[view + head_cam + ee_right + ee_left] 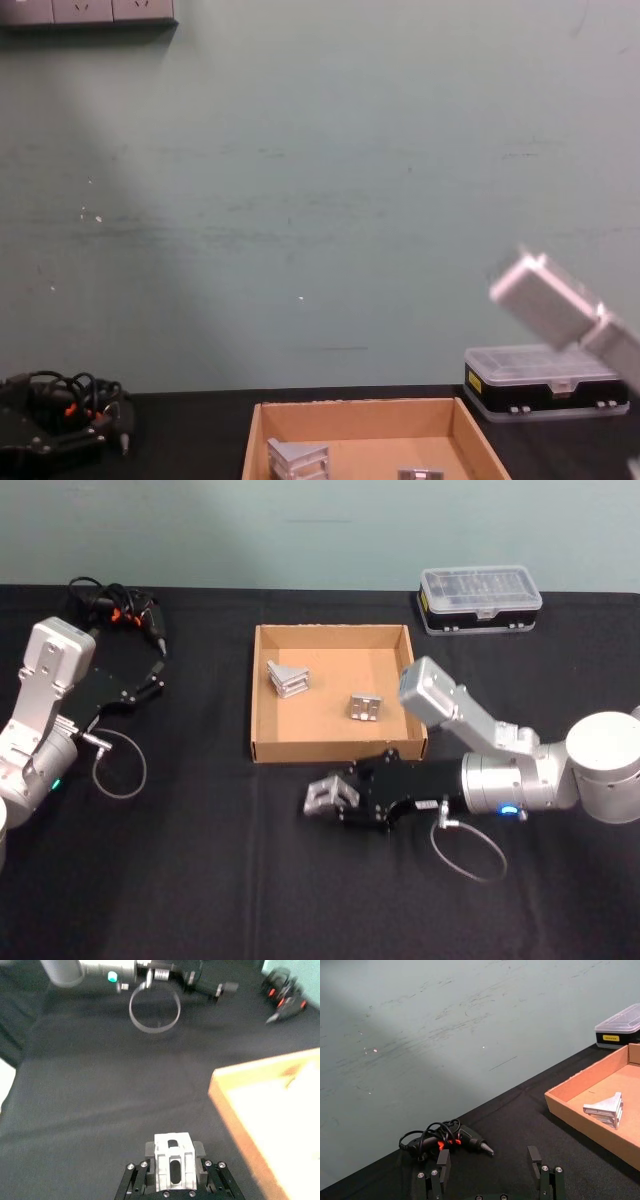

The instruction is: Use one hand to pick up the angle iron from the table and place it into the box.

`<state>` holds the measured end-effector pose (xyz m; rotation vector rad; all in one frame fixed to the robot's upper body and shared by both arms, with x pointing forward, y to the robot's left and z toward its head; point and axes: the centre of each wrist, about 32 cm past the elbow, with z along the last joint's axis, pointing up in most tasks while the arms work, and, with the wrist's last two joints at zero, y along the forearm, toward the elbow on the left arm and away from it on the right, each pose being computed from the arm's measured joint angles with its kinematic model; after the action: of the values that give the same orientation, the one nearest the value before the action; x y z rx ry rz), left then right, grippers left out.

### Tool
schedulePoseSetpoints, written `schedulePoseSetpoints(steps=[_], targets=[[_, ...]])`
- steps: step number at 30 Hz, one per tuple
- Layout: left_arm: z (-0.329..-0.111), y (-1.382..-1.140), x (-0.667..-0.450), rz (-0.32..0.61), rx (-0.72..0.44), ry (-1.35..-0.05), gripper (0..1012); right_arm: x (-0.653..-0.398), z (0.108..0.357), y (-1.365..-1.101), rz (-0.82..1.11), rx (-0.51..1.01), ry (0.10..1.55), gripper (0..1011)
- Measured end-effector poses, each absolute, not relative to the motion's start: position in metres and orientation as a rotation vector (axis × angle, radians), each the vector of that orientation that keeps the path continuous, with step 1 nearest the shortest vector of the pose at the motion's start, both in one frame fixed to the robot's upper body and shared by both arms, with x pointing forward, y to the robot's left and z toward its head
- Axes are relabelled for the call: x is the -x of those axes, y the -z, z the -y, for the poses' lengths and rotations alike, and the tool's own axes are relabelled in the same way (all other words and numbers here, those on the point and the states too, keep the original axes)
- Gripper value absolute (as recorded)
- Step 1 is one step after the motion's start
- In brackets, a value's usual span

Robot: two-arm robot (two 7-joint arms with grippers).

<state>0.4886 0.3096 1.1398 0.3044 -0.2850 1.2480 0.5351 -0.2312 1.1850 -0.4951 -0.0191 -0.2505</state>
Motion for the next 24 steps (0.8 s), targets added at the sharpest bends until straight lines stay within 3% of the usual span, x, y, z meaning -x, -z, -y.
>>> schedulePoseSetpoints(steps=[12,24], targets=[[-0.31,-1.14,-0.489,0.285,-0.304,-1.248,1000,-0.559,0.235,-1.238,0.169,0.369,0.375,450],[-0.31,-1.14,-0.489,0.285,-0.304,-1.248,1000,-0.587,0.231,-1.233,0.186,0.365,0.454,450]])
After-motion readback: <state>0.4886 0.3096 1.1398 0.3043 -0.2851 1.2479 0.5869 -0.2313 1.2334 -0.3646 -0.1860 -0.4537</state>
